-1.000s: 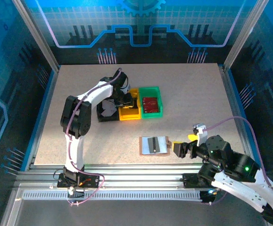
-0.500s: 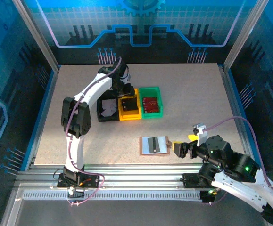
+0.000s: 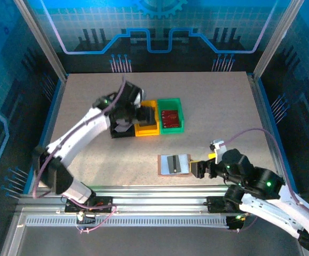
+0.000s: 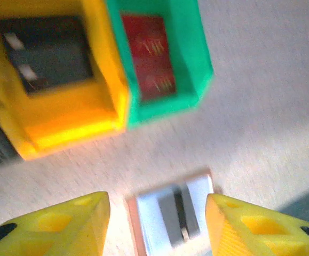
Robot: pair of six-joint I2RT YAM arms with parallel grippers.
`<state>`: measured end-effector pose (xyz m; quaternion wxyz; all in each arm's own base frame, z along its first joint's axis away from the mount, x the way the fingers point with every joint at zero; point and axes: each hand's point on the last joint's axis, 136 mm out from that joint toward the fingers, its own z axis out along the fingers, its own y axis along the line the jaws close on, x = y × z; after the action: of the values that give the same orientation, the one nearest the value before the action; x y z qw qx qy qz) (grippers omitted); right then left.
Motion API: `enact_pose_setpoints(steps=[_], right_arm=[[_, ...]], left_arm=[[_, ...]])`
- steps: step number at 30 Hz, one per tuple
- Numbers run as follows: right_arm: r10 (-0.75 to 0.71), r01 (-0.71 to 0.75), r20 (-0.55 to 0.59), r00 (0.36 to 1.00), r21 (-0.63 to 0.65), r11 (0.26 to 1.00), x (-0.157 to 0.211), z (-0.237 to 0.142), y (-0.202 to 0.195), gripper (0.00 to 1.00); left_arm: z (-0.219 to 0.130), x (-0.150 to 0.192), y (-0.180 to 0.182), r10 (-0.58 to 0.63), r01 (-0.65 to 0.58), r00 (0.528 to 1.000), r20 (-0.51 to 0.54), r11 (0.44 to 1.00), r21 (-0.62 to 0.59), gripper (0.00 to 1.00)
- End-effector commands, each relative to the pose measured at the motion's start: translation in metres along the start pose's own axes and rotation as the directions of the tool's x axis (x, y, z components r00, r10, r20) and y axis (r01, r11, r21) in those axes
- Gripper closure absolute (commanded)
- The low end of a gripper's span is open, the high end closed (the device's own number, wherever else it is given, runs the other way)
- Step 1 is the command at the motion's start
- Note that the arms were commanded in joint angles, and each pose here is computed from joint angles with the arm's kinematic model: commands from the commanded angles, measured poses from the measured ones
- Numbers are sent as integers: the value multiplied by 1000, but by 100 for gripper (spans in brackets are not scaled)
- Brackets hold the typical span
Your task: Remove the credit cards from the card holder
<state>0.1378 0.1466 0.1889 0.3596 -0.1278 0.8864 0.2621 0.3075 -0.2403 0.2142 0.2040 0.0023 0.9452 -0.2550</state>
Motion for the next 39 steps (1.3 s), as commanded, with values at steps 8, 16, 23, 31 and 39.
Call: enact_pose_setpoints(steps=[8, 16, 23, 31, 39], right_arm=[[123, -140, -151, 981, -108, 984, 28, 55, 26, 12], [232, -262, -212, 950, -127, 957, 38, 94, 31, 41], [310, -341, -225, 924, -111, 934, 39, 115, 24, 64], [383, -406, -236, 893, -57, 912, 49, 135, 8, 81], [399, -413, -247, 883, -3, 911, 59, 145, -6, 89]], left_arm=[[56, 119, 14, -184, 184, 979, -82, 983, -17, 48], [82, 148, 0, -208, 209, 973, -106, 978, 2, 48], [112, 171, 17, -294, 286, 945, -143, 955, -70, 47], [138, 186, 25, -352, 331, 917, -187, 934, -136, 47], [155, 202, 38, -367, 327, 904, -220, 924, -196, 47]])
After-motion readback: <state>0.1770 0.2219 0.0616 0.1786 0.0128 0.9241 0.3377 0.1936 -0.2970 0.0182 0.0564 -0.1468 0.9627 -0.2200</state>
